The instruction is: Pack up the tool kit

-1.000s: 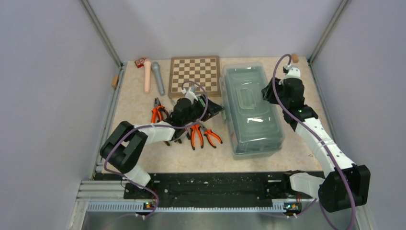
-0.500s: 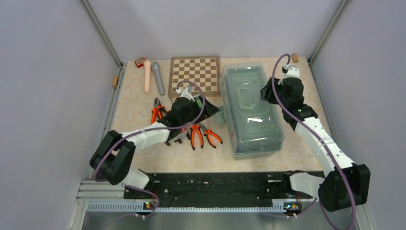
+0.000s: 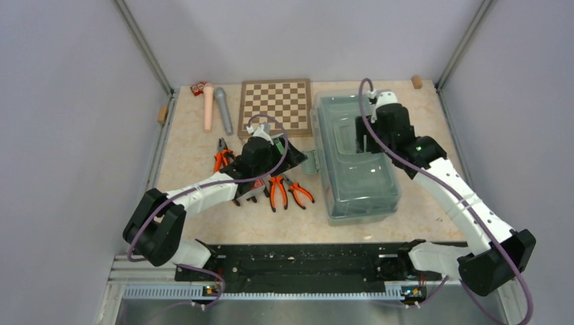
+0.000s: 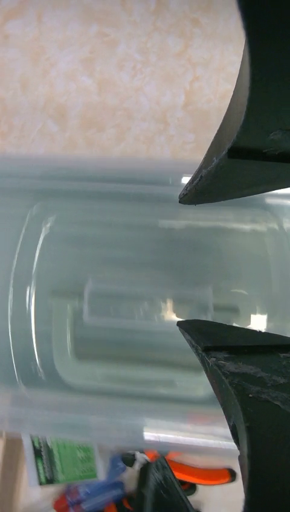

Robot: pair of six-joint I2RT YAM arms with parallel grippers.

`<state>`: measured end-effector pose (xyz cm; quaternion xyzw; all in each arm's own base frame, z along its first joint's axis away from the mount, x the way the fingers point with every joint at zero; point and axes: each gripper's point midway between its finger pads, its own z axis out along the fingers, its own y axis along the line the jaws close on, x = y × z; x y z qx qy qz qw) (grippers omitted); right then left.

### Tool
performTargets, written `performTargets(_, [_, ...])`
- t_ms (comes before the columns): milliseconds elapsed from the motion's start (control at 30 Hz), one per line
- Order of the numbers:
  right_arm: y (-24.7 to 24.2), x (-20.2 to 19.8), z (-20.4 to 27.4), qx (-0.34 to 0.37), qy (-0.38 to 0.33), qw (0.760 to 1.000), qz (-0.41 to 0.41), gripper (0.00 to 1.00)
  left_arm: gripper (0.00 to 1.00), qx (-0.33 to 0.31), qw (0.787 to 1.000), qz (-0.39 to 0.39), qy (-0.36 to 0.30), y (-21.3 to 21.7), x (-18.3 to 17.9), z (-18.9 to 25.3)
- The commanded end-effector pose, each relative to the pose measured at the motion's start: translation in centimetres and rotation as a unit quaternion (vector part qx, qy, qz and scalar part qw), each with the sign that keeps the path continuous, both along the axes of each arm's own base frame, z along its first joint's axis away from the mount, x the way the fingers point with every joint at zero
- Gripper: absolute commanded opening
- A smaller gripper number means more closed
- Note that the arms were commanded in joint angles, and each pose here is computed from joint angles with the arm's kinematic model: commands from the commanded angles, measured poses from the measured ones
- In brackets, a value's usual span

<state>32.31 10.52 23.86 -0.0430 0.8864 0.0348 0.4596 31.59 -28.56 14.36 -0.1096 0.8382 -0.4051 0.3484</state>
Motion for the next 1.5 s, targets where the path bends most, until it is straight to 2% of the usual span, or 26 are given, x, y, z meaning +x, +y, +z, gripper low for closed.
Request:
performTargets(0, [2.9, -2.0, 1.7, -0.09, -0.008, 0.994, 0.06, 0.69, 0.88, -0.011, 0.999, 0.005, -0.033, -0.1, 0.6, 2.7])
performTargets(100, [4.3, -2.6, 1.2, -0.137, -0.006, 0.987, 0.088, 0.69, 0.88, 0.003, 0.999, 0.005, -0.045, 0.3, 0.4, 3.7])
performTargets(300, [6.5, -2.7, 0.0, -0.186, 0.003, 0.974, 0.131, 0.69, 0.88, 0.023, 0.998, 0.004, -0.065, 0.8, -0.1, 5.3])
performTargets(433, [6.9, -2.7, -0.7, -0.251, 0.004, 0.956, 0.154, 0.69, 0.88, 0.029, 0.997, 0.004, -0.07, 1.1, -0.2, 5.6])
performTargets(533, [6.0, -2.4, -0.4, -0.317, -0.013, 0.94, 0.127, 0.68, 0.88, 0.032, 0.997, 0.007, -0.073, 1.3, -0.2, 5.8])
performTargets(667, [4.5, -1.9, 2.0, -0.4, -0.073, 0.911, 0.075, 0.66, 0.88, 0.034, 0.997, 0.007, -0.075, 1.4, -0.2, 6.0])
performTargets(900, [3.6, -1.7, 7.4, -0.411, -0.166, 0.897, 0.006, 0.57, 0.88, 0.037, 0.996, 0.01, -0.076, 1.6, -0.3, 6.2])
performTargets(1133, [2.8, -1.7, 9.4, -0.426, -0.198, 0.882, -0.022, 0.48, 0.88, 0.043, 0.996, 0.024, -0.078, 2.1, 0.0, 6.2])
performTargets(1300, [3.3, -1.4, 8.3, -0.398, -0.199, 0.895, -0.01, 0.39, 0.88, 0.042, 0.996, 0.023, -0.08, 2.2, -0.2, 6.3])
performTargets(1467, [3.0, -0.6, 5.9, -0.358, -0.159, 0.92, 0.008, 0.38, 0.88, 0.04, 0.996, 0.021, -0.08, 2.2, -0.4, 6.4])
